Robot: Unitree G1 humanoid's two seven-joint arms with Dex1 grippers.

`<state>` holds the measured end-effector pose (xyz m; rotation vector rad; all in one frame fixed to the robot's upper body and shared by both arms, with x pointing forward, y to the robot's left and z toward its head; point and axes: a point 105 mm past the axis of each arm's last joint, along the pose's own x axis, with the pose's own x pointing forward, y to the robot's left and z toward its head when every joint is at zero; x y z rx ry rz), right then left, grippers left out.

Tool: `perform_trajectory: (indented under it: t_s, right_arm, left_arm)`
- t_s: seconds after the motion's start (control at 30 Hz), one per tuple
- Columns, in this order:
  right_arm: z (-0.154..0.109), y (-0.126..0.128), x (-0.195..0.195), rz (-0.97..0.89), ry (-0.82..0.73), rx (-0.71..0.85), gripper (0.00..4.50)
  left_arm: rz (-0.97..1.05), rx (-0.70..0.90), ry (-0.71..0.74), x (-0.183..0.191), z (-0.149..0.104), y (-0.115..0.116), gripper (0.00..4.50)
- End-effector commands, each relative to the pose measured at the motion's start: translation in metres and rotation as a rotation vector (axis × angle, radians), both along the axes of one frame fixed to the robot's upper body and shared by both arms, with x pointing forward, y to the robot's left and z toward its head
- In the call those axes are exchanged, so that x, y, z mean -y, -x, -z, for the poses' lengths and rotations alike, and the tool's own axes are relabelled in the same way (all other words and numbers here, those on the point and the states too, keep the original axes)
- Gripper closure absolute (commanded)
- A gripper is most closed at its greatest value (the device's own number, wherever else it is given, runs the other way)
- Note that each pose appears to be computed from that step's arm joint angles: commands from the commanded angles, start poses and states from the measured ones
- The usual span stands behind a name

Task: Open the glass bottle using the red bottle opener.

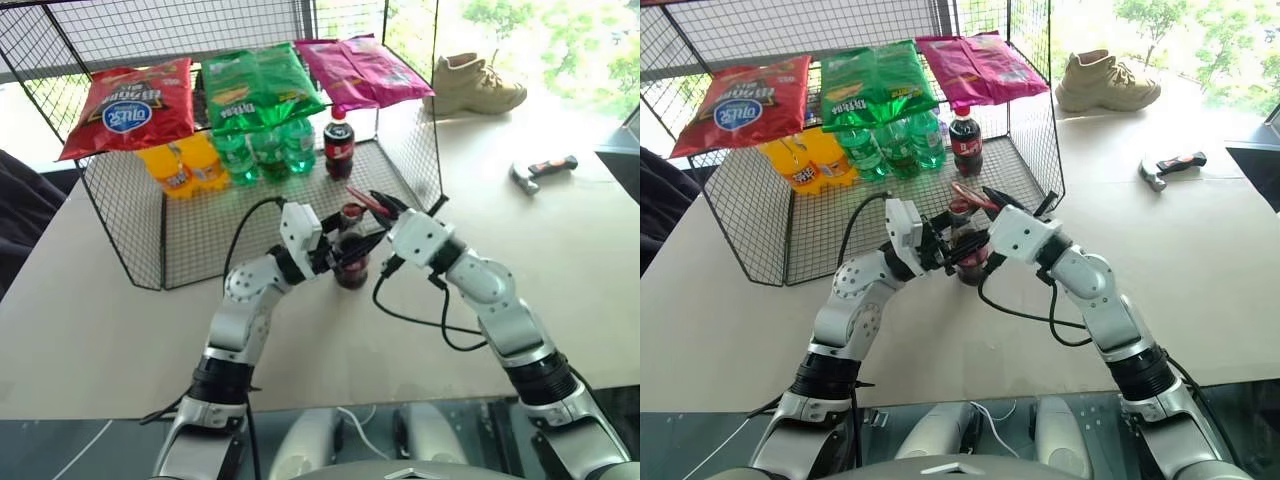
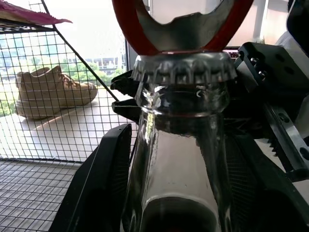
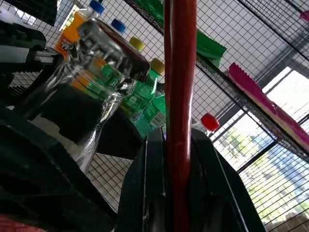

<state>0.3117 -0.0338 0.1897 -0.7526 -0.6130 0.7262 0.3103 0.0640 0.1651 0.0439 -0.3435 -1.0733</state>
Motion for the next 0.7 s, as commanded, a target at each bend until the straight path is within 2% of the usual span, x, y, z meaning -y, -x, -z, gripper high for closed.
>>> perform_trajectory:
  t_s: [0.03,0.27,0.57,0.7]
  right_arm:
    - [0.005,0.011,-0.015,-0.058,0.07,0.068,4.5]
    - [0.034,0.004,-0.015,-0.017,0.173,0.082,4.5]
    - [0.052,-0.006,-0.019,-0.01,0.287,0.19,4.5]
    - [0.059,-0.011,-0.021,-0.005,0.297,0.181,4.5]
  left_arm:
    - [-0.012,-0.009,-0.01,0.001,0.002,-0.003,2.39]
    - [-0.016,-0.017,-0.004,0.004,0.001,-0.005,2.39]
    - [-0.016,-0.035,-0.003,0.003,0.0,-0.007,2.39]
    - [-0.017,-0.036,-0.005,0.003,-0.002,-0.008,2.39]
